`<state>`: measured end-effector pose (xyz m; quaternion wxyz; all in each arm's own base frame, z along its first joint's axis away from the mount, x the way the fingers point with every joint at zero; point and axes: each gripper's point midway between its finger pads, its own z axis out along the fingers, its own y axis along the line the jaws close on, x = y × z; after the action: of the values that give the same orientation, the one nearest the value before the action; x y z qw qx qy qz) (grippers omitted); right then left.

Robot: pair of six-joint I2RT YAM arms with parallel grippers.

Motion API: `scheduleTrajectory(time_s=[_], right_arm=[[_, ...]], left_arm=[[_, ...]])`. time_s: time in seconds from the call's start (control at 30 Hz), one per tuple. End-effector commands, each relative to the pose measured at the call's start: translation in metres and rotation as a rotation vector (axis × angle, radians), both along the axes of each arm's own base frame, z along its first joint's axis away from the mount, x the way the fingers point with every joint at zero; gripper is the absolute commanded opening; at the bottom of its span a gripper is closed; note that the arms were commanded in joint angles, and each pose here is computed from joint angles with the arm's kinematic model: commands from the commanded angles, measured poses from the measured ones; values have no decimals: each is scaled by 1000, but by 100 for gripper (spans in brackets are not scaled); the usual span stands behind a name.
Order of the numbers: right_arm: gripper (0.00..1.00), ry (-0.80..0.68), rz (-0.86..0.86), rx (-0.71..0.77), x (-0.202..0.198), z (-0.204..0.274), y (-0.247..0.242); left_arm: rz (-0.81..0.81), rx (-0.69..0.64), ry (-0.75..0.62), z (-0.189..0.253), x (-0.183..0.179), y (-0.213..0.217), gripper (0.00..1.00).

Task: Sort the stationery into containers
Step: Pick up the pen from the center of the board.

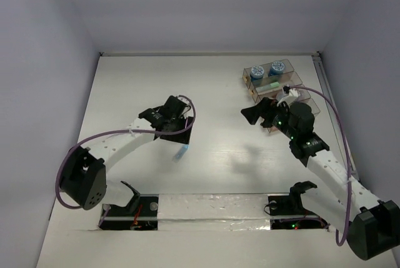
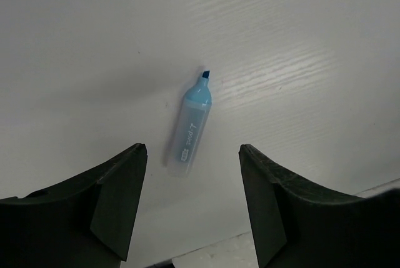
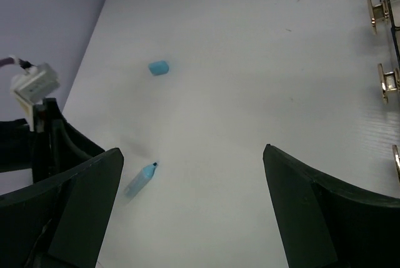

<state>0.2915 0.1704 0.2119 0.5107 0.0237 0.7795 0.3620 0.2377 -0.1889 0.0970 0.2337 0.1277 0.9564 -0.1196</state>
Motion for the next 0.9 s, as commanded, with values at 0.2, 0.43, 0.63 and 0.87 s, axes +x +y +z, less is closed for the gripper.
scheduleTrajectory(time_s=[0.2,0.43,0.63,0.87], right_arm=[[100,-101,118,44,-18,33,14],[100,-144,109,46,-25,45,10],[100,-143,134,56,-27,45,13],[92,-141,129,64,-27,44,13]], left_arm=[[-24,140,209,-48,-46,11,60],[-40,198,308,-75,-67,21,59],[-41,199,312,-77,-61,15,58],[-102,185,401,-96,-72,7,36]])
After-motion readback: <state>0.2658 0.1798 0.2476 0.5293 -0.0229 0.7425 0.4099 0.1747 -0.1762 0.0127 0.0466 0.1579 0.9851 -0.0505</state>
